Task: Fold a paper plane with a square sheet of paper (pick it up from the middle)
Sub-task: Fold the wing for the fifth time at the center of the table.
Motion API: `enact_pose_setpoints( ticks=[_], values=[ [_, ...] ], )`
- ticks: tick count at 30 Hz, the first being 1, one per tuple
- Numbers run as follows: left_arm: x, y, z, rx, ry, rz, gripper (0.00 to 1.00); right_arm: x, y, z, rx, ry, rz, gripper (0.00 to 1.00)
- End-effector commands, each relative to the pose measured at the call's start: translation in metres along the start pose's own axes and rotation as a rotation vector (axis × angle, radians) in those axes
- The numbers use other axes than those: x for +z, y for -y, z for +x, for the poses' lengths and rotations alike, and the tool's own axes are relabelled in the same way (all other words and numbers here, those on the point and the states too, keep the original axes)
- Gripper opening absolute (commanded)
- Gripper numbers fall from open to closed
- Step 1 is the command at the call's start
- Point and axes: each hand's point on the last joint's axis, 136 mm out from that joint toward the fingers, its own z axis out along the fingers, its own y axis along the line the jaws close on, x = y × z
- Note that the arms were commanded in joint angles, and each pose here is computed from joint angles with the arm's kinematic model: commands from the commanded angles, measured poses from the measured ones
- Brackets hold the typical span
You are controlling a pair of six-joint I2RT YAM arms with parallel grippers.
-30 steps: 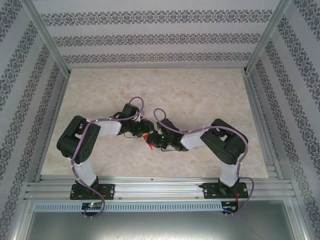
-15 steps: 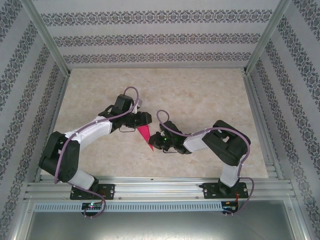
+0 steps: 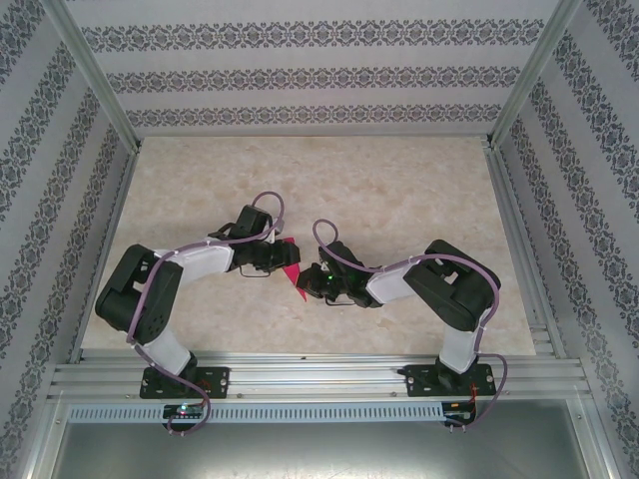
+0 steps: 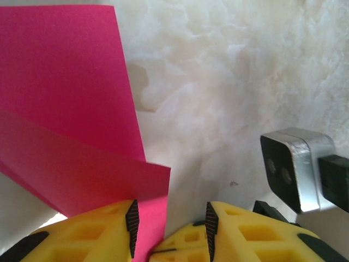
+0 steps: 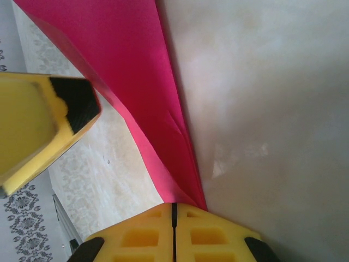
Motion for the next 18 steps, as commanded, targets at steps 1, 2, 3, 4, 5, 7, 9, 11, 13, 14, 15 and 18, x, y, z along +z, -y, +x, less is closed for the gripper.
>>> enact_pose_setpoints(
  ticks=[1, 2, 3, 4, 5, 7, 9, 11, 13, 14, 15, 18],
  values=[
    [0.007, -0.004, -0.019, 0.002, 0.045, 0.004, 0.41, 0.000, 0.053, 0.027, 0.060, -0.091, 0.182, 0.06],
    [0.009, -0.007, -0.021, -0.002, 0.045, 0.000, 0.41, 0.000, 0.054, 0.027, 0.062, -0.094, 0.185, 0.05],
    [0.011, -0.010, -0.022, -0.007, 0.042, -0.007, 0.41, 0.000, 0.054, 0.028, 0.059, -0.098, 0.189, 0.05],
    [0.014, -0.014, -0.023, -0.015, 0.040, -0.015, 0.41, -0.001, 0.055, 0.029, 0.056, -0.101, 0.193, 0.05],
    [0.016, -0.018, -0.024, -0.025, 0.040, -0.018, 0.41, -0.001, 0.055, 0.029, 0.053, -0.104, 0.201, 0.04],
    [0.020, -0.024, -0.025, -0.039, 0.031, -0.017, 0.41, -0.002, 0.056, 0.030, 0.042, -0.111, 0.219, 0.03],
    [0.020, -0.028, -0.026, -0.048, 0.030, -0.020, 0.41, -0.004, 0.057, 0.032, 0.030, -0.119, 0.241, 0.03],
    [0.018, -0.030, -0.030, -0.058, 0.033, -0.017, 0.41, -0.007, 0.063, 0.033, 0.020, -0.126, 0.285, 0.01],
    [0.015, -0.031, -0.033, -0.056, 0.034, -0.019, 0.41, -0.009, 0.065, 0.033, 0.007, -0.135, 0.318, 0.00],
    [0.015, -0.031, -0.034, -0.054, 0.032, -0.019, 0.41, -0.010, 0.066, 0.034, -0.003, -0.140, 0.331, 0.00],
    [0.014, -0.031, -0.036, -0.052, 0.034, -0.018, 0.41, -0.011, 0.068, 0.035, -0.005, -0.142, 0.343, 0.00],
    [0.012, -0.033, -0.042, -0.050, 0.029, -0.014, 0.41, -0.015, 0.076, 0.037, -0.010, -0.153, 0.389, 0.00]
  ],
)
